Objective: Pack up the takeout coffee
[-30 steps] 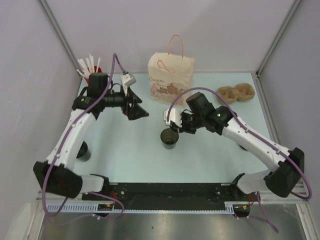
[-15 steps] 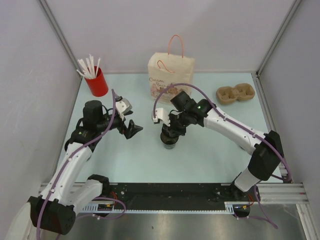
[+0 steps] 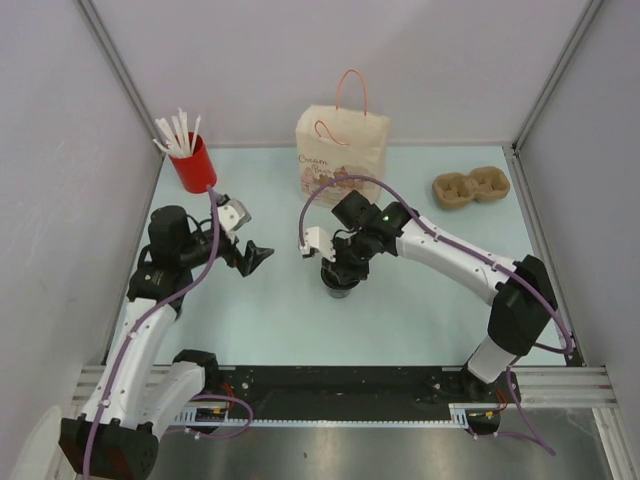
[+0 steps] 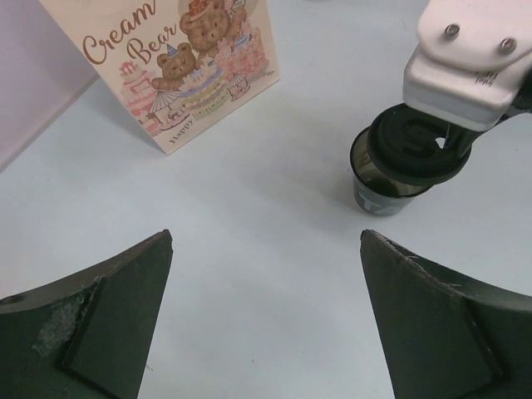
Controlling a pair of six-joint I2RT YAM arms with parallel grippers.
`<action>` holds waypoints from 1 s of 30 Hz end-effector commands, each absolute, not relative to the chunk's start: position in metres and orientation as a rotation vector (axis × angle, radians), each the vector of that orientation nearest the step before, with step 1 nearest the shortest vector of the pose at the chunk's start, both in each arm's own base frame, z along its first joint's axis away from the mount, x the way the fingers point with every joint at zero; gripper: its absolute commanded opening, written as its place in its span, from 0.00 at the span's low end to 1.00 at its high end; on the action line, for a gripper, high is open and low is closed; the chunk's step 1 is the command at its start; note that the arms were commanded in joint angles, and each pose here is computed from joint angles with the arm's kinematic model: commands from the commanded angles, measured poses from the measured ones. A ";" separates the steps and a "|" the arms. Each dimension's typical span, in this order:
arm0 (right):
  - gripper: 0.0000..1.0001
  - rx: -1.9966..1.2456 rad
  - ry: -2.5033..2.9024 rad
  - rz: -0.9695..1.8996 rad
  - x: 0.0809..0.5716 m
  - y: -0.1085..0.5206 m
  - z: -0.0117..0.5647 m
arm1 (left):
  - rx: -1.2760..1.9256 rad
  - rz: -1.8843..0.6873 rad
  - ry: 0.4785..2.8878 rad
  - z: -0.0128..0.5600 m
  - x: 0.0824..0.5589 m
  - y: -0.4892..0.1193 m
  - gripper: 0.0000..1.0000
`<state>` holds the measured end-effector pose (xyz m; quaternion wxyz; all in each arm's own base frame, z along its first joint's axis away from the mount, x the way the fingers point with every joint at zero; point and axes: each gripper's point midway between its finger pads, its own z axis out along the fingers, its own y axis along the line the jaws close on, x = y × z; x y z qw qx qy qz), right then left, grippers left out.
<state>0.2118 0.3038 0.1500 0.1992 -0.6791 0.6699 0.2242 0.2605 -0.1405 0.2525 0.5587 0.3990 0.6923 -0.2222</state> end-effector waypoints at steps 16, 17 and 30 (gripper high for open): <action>0.01 -1.892 1.861 0.545 0.224 0.321 0.141 | 0.955 -0.534 1.595 0.242 0.264 -0.133 0.99; 0.01 -1.892 1.862 0.541 0.225 0.321 0.141 | 0.953 -0.539 1.595 0.242 0.263 -0.133 0.99; 0.01 -1.891 1.882 0.528 0.229 0.322 0.132 | 0.957 -0.559 1.596 0.238 0.263 -0.134 0.99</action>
